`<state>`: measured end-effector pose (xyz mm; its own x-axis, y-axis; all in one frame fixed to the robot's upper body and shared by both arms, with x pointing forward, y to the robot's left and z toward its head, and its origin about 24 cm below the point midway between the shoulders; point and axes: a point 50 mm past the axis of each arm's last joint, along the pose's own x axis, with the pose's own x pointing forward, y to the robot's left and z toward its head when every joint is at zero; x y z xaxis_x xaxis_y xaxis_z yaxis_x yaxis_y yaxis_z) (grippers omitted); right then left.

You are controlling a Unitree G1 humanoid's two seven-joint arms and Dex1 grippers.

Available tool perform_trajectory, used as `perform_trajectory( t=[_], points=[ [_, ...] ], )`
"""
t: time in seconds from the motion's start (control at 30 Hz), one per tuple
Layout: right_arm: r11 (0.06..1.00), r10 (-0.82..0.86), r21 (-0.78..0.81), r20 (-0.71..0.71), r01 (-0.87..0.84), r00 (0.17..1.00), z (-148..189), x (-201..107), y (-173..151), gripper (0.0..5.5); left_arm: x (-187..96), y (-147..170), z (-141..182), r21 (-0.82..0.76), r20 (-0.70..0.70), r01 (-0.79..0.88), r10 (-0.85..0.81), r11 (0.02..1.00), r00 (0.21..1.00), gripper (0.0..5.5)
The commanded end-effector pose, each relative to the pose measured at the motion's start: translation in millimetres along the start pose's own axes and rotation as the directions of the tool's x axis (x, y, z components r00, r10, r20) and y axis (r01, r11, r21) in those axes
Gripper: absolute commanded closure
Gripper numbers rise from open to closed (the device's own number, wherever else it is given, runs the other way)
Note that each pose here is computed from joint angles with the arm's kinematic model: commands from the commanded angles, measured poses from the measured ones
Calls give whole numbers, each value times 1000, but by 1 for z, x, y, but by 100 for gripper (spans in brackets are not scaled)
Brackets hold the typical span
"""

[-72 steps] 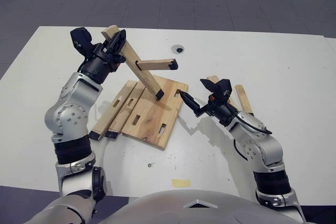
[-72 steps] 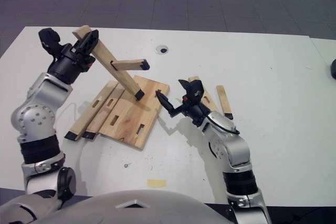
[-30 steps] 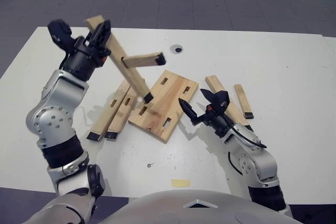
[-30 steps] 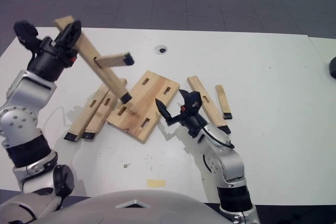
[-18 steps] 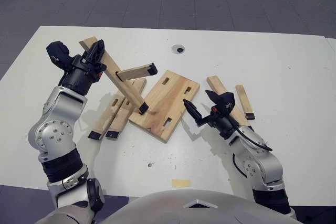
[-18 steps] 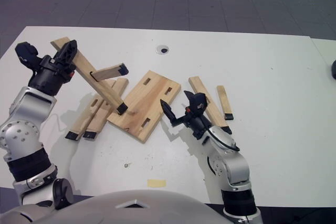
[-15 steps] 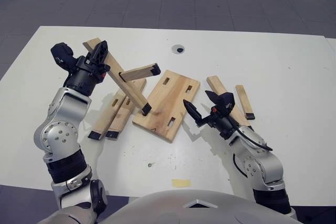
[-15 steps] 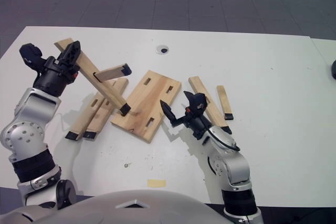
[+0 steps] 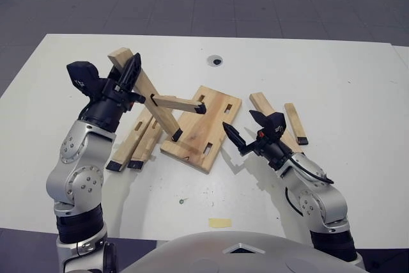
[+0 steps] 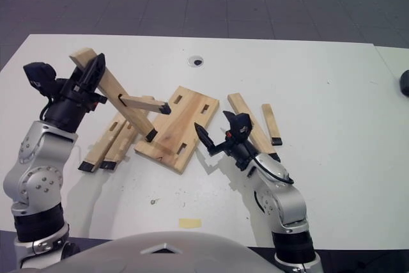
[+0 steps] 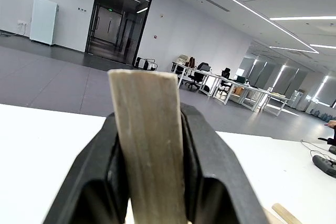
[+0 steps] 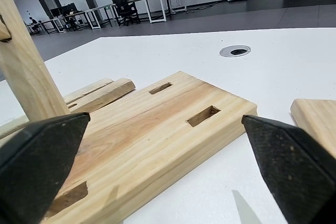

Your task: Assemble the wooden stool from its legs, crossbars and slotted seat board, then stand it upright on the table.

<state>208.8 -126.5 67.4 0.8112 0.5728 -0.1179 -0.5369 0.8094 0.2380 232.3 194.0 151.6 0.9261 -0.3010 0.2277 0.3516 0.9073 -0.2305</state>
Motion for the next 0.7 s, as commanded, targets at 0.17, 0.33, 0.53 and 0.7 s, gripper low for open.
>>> perform_trajectory(
  t=[0.17,0.33,0.53,0.7],
  points=[
    [1000,2,-26,-10,-2,1000,3,-3,-1,10,-68,17,-62,195,-361,-84,151,977,920,445],
    [1000,0,-30,-11,0,1000,5,-4,-1,10,-96,9,-80,193,-444,-66,147,979,884,445],
    [999,1,-34,-27,-2,1000,2,-2,2,10,-96,18,-93,265,-484,95,48,959,874,444],
    [999,2,-40,-19,-3,1000,3,3,1,10,-86,36,-106,284,-460,116,29,952,888,443]
  ],
)
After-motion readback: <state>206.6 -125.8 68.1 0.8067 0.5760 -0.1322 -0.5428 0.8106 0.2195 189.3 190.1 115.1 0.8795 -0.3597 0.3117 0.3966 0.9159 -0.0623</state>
